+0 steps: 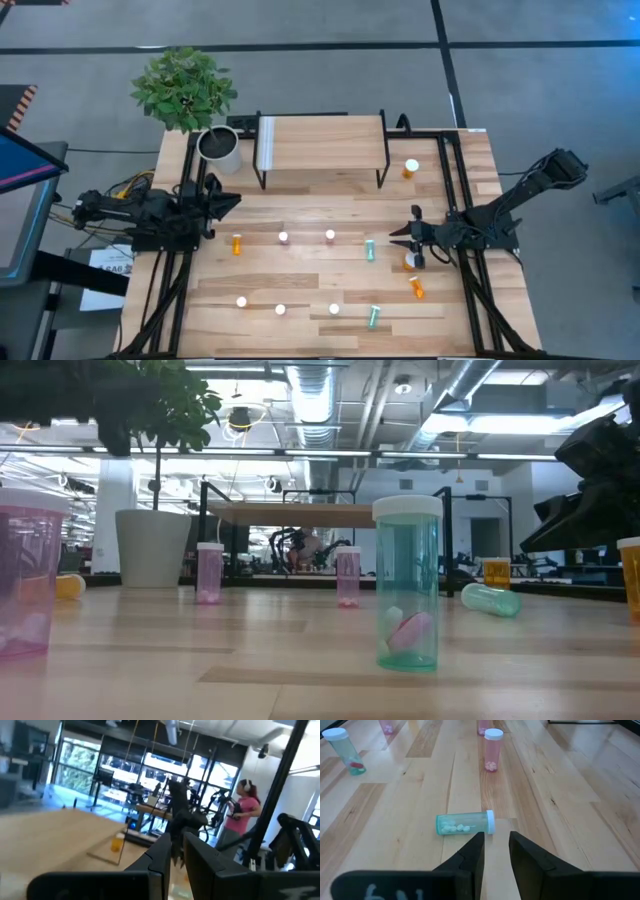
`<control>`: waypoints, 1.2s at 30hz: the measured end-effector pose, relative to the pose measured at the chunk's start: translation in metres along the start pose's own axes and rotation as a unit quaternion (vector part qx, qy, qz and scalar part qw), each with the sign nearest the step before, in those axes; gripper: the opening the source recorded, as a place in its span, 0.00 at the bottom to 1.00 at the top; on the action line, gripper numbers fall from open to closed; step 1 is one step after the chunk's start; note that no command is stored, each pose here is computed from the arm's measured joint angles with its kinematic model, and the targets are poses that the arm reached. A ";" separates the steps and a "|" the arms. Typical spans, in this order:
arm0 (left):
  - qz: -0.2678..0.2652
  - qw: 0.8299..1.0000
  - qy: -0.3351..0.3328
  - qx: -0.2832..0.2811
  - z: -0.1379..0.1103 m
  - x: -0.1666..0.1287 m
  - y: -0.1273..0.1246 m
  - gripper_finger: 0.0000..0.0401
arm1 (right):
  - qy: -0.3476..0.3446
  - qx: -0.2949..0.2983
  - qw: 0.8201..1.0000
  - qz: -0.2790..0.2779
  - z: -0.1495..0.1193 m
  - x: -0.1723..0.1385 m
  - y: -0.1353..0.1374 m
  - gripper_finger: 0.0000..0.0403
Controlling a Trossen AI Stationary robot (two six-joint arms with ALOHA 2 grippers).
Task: Pick and place medicine bottles onto shelf by color
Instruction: Put the top left pink pill bottle on the shelf
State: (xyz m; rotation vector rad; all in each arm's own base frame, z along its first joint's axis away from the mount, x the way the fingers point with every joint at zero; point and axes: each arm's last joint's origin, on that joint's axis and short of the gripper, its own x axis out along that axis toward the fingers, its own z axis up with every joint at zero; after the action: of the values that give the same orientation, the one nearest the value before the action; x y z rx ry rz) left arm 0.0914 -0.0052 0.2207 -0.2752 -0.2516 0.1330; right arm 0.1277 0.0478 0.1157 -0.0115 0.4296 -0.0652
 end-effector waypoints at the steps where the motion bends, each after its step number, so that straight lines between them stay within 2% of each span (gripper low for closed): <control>1: -0.001 1.000 0.001 0.011 0.007 0.002 -0.002 0.10 | 0.000 0.000 1.000 0.000 0.000 0.000 0.000 0.28; 4: 0.003 0.998 0.038 0.047 0.022 0.013 -0.008 0.10 | 0.000 0.000 1.000 0.000 0.000 0.000 0.000 0.28; 7: 0.013 0.993 0.093 0.071 0.027 0.030 -0.015 0.10 | 0.000 0.000 1.000 0.000 0.000 0.000 0.000 0.28; 11: 0.030 0.981 0.169 0.091 0.016 0.051 -0.019 0.10 | 0.000 0.000 1.000 0.000 0.000 0.000 0.000 0.28; 16: 0.002 0.966 0.232 0.111 0.002 0.068 -0.024 0.10 | 0.000 0.000 1.000 0.000 0.000 0.000 0.000 0.28; 26: 0.003 0.961 0.269 0.063 -0.009 0.077 -0.026 0.10 | 0.000 0.000 1.000 0.000 0.000 0.000 0.000 0.28; 36: 0.001 0.963 0.259 0.074 -0.007 0.078 -0.027 0.10 | 0.000 0.000 1.000 0.000 0.000 0.000 0.000 0.28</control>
State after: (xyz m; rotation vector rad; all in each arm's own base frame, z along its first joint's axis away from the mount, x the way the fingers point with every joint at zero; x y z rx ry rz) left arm 0.1705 -0.0197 0.2390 -0.1534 0.2783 0.0769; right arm 0.1278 0.0478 0.1157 -0.0112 0.4294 -0.0647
